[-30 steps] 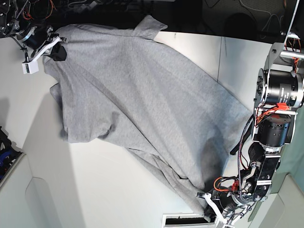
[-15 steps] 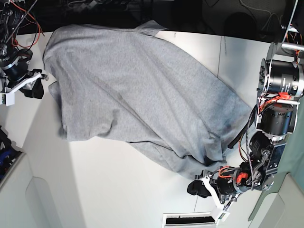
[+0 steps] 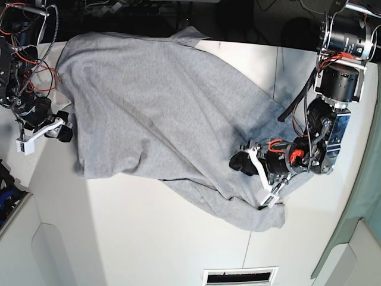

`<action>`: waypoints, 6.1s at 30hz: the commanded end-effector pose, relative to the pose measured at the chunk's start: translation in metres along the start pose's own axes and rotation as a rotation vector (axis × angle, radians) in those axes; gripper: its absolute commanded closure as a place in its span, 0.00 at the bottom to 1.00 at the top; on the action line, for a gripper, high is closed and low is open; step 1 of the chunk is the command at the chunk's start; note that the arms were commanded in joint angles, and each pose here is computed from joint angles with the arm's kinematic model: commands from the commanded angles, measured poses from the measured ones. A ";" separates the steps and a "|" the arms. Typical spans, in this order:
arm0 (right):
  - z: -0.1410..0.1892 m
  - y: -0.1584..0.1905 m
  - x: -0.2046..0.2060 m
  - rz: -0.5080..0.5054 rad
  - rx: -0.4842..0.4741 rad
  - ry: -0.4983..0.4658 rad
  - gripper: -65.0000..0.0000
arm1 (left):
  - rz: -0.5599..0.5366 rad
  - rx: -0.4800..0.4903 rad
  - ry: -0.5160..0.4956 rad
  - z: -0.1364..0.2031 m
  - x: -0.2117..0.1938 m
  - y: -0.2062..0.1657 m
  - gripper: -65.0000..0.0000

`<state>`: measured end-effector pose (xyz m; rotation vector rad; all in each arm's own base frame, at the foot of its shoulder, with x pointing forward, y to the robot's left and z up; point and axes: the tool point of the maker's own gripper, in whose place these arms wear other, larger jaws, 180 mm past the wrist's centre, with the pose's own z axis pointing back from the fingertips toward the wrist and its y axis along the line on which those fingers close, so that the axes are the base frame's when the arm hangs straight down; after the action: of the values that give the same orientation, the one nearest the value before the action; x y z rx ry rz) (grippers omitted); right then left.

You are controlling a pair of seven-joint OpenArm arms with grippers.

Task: Layout the t-shirt on the table in an organized manner, then fold the t-shirt properly
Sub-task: 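Release with the left gripper and pinch the shirt body near the sleeve, then grasp the shirt hem with the right gripper while the left gripper holds, then pull the shirt with both grippers apart to spread it flat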

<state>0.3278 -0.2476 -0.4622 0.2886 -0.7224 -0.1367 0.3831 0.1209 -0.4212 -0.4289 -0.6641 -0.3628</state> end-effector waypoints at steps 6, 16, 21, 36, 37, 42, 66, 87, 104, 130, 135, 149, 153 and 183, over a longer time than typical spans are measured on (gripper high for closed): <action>-0.002 0.009 -0.003 0.051 0.028 0.033 0.59 | 0.107 0.111 -0.089 0.024 -0.012 0.039 0.56; 0.003 0.003 0.025 0.087 0.018 -0.077 1.00 | 0.129 0.175 0.012 0.031 -0.068 0.051 0.56; 0.019 -0.021 0.071 0.171 -0.044 -0.149 1.00 | 0.125 0.203 0.066 0.038 -0.093 0.057 0.56; 0.054 -0.038 0.195 0.228 -0.127 -0.356 0.52 | 0.131 0.239 0.108 0.048 -0.106 0.069 0.56; 0.053 -0.038 0.194 0.222 -0.126 -0.354 0.47 | 0.131 0.239 0.114 0.048 -0.107 0.069 0.56; 0.049 -0.037 0.183 0.191 -0.108 -0.303 0.46 | 0.102 0.265 0.148 0.052 -0.113 0.075 0.56; -0.057 0.186 0.050 0.568 0.274 -0.003 0.74 | 0.127 0.313 0.116 0.081 -0.101 0.107 0.57; -0.029 0.143 -0.055 0.535 0.269 0.308 1.00 | 0.193 0.306 0.005 0.032 -0.045 0.095 1.00; 0.004 0.220 -0.069 0.504 0.460 0.167 1.00 | 0.251 0.081 0.023 -0.042 -0.022 0.003 1.00; -0.071 0.244 0.046 0.510 0.337 -0.023 0.69 | 0.219 0.071 0.037 -0.028 -0.016 0.007 1.00; -0.070 0.247 0.046 0.485 0.353 -0.027 0.76 | 0.218 0.072 0.035 -0.028 -0.016 0.008 1.00; -0.070 0.224 0.086 0.590 0.252 -0.121 1.00 | 0.197 0.101 0.053 -0.019 -0.023 0.022 1.00; -0.062 0.205 0.129 0.549 0.201 -0.193 1.00 | 0.199 0.122 0.069 -0.011 -0.033 0.034 1.00; -0.069 0.232 0.032 0.556 0.340 -0.039 1.00 | 0.209 0.129 0.063 -0.007 -0.040 0.039 1.00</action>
<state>0.3854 -0.0224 -0.4420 0.3868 -0.7697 0.5150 0.3729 0.1500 -0.4641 -0.3964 -0.5837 -0.1218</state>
